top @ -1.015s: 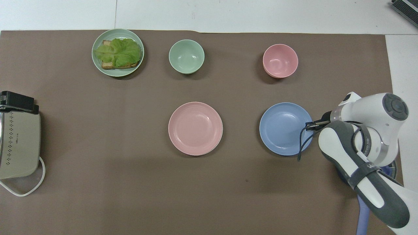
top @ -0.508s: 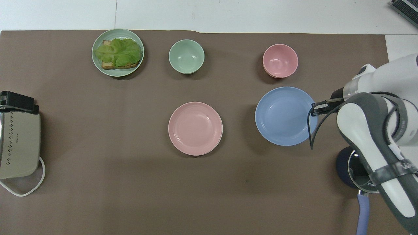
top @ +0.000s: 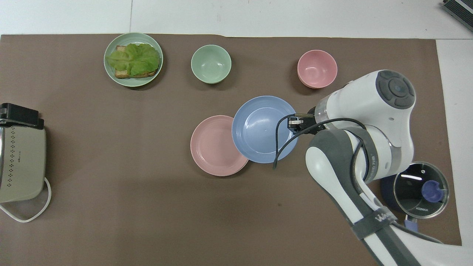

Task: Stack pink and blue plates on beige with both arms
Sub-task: 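Carry the blue plate with the right gripper onto the pink plate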

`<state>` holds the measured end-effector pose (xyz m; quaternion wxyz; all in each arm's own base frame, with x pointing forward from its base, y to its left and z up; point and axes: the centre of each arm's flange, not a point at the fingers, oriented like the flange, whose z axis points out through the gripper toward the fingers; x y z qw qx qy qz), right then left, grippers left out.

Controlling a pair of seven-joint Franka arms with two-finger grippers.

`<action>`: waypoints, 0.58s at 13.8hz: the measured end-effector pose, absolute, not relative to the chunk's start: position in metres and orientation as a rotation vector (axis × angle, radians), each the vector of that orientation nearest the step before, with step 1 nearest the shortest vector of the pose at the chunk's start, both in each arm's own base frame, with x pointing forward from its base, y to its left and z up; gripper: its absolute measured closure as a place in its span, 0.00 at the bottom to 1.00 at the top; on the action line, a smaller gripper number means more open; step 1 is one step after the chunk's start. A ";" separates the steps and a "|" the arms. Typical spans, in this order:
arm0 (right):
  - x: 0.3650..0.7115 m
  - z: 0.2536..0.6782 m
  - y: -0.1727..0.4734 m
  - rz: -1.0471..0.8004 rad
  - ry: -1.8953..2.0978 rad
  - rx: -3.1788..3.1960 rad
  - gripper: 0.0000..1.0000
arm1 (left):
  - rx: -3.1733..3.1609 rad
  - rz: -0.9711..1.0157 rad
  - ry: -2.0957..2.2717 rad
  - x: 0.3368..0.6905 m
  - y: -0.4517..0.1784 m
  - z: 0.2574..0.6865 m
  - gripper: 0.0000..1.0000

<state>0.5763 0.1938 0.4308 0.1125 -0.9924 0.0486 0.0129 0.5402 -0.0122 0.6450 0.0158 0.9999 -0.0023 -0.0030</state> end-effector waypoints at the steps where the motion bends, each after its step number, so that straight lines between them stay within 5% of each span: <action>1: 0.576 0.427 0.207 0.025 0.170 -2.896 0.95 | 3.110 -0.009 -0.007 0.540 -0.012 0.645 0.00; 8: 0.554 0.363 0.301 0.028 0.224 -2.905 0.95 | 3.110 -0.009 -0.007 0.540 -0.012 0.645 0.00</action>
